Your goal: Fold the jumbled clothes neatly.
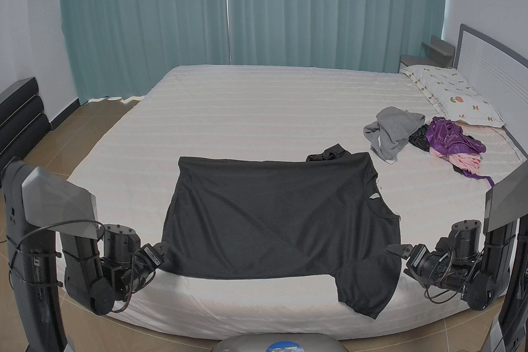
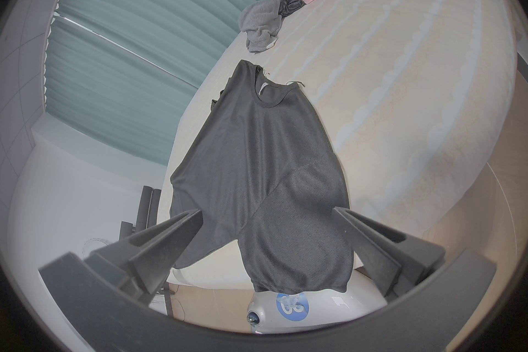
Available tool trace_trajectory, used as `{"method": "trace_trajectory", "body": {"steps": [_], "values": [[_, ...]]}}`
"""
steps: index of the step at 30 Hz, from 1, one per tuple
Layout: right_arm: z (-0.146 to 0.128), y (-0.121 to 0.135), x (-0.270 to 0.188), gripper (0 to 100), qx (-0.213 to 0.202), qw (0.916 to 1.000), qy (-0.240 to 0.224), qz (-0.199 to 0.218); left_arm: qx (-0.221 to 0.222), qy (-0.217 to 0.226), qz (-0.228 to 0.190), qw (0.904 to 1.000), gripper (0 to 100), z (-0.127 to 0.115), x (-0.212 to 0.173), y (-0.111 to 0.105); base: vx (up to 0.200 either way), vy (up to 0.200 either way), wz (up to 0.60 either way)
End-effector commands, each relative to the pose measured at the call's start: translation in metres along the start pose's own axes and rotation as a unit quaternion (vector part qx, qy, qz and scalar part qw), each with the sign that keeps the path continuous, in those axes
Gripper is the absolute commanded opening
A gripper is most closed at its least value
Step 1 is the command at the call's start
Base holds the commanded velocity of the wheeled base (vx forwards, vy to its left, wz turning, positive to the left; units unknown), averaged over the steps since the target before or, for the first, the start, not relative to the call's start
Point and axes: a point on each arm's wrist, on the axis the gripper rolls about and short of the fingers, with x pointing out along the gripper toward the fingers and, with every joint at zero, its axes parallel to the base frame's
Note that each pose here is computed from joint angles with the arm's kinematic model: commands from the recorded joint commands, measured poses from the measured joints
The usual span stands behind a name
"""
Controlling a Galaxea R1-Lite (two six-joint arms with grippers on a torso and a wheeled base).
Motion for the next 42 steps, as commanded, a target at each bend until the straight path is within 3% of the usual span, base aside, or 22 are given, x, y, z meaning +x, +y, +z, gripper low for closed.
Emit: {"method": "trace_trajectory", "body": {"steps": [1,14,15,42], "values": [[0.0,0.0,0.002,100,-0.001,1.0,-0.001,0.003,0.032,0.024,0.025,0.9989,100,-0.027,0.015,0.007,0.0,0.0,0.0],[0.0,-0.001,0.002,100,0.0,1.0,-0.002,0.002,0.023,0.013,0.01,0.9996,100,-0.023,0.021,0.001,0.0,0.0,0.0],[0.0,-0.001,0.002,100,0.0,1.0,-0.001,0.001,0.023,0.013,0.01,0.9996,0,-0.023,0.021,0.001,0.0,0.0,0.0],[-0.006,-0.011,0.006,100,-0.005,0.9996,0.011,-0.026,-0.005,0.004,0.041,0.9991,0,-0.008,-0.004,0.018,0.0,0.0,0.0]]}}
